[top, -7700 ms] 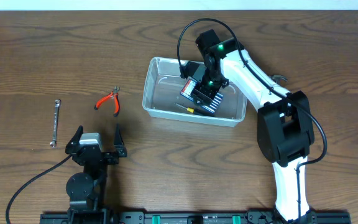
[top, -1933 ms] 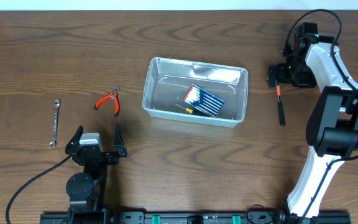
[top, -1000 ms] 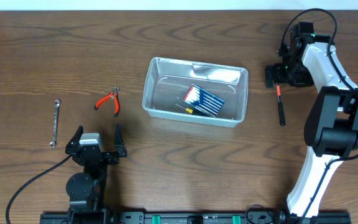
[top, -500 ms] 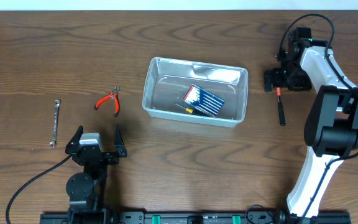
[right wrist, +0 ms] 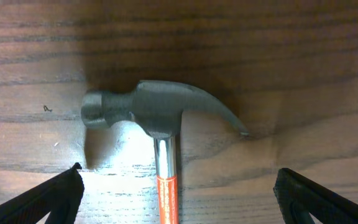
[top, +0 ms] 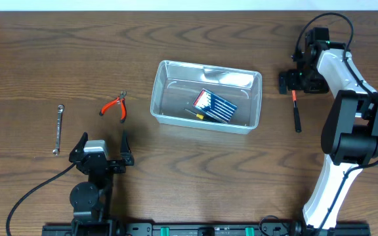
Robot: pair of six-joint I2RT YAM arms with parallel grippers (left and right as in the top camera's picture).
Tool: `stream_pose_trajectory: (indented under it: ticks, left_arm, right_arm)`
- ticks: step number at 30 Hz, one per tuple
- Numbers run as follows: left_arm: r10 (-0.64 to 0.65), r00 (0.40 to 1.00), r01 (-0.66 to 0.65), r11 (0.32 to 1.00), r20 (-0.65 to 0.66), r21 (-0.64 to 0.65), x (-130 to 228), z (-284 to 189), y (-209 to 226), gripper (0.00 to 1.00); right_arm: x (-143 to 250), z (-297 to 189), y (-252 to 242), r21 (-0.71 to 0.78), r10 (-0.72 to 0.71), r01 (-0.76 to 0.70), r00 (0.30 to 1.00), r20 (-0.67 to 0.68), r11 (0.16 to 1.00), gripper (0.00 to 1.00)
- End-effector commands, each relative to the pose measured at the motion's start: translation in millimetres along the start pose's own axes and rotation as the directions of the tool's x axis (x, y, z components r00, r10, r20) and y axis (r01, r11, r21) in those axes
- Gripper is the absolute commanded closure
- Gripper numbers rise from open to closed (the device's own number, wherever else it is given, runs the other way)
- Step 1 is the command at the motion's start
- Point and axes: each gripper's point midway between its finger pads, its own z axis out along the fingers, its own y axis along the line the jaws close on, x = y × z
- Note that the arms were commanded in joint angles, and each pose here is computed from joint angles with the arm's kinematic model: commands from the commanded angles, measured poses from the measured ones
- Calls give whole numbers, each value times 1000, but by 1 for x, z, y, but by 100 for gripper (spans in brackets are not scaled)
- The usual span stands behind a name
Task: Pack container
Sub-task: 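Lower the right gripper toward the hammer handle below its head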
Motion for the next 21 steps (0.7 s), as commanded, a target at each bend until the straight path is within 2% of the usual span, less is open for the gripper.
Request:
stream_pose_trajectory:
  ticks: [1,7,14,21]
  left_arm:
    - [-6,999,6,1000,-48,1,15,1,0,2]
    - [-6,999,6,1000,-48,1,15,1,0,2]
    - [-6,999,6,1000,-48,1,15,1,0,2]
    - [-6,999,6,1000,-48,1,15,1,0,2]
  right_arm:
    - [1,6,2,-1,-12,12,1000,-4,1000,1]
    - [0,7,2,-1,-12,12,1000,-4,1000,1]
    - [13,29,3,-5,-14,13,997,-71,1000,1]
    - [11,29,3,-5,-14,14,998,-66,1000,1]
